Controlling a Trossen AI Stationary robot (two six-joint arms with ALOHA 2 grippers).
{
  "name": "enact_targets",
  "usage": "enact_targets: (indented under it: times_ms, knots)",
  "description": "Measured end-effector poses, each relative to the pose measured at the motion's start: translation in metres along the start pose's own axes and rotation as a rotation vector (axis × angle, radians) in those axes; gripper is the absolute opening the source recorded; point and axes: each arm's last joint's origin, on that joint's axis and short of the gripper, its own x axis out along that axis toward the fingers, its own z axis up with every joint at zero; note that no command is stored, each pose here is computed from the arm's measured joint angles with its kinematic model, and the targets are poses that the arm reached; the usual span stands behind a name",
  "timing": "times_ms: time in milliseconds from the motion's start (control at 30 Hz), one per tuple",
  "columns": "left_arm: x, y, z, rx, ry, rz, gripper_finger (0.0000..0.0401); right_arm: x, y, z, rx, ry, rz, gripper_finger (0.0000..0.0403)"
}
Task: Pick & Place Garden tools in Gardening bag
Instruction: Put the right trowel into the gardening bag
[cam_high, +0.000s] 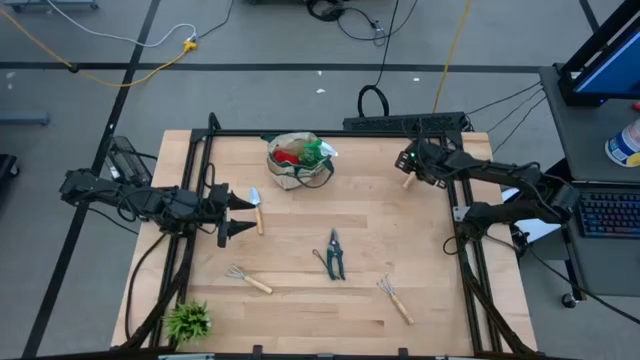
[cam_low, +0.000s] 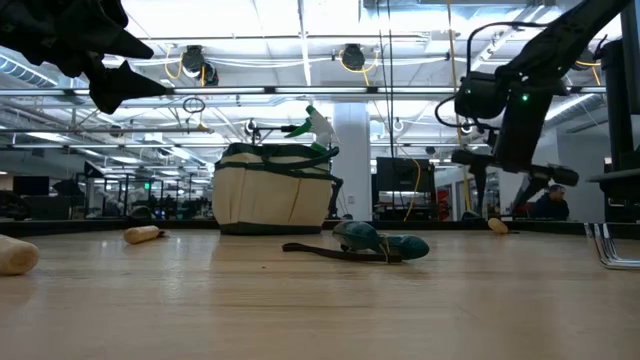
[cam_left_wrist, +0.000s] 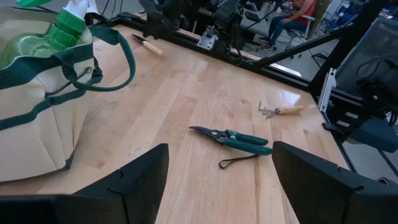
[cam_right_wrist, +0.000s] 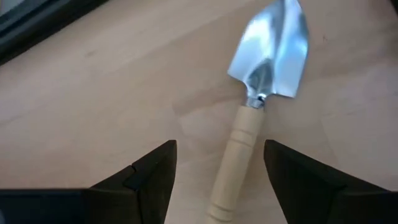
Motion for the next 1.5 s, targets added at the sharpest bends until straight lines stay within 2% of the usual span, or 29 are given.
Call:
enact_targets:
  times_ms: [233,700,933,1300,1500]
  knots:
    - [0.000,0.000,0.000,0.000,0.000,0.000,0.0294,0.004,-0.006,-0.003,0.028,-0.001,-0.020,0.0236]
    - [0.000,0.000,0.000,0.000,-0.001,0.000,0.0294,0.011,-0.011,-0.002,0.060,-0.045,0.010,0.0238]
    - [0.000,0.000,0.000,0.000,-0.001,-0.001,0.0294,0.015,-0.012,-0.003,0.056,-0.034,-0.017,0.0238]
    - [0.000,0.000,0.000,0.000,-0.002,0.000,0.0294,0.037,-0.010,-0.007,0.041,-0.029,-0.071,0.0238]
    - [0.000,0.000,0.000,0.003,-0.002,0.000,0.0294,0.038,-0.010,-0.007,0.038,-0.029,-0.080,0.0214]
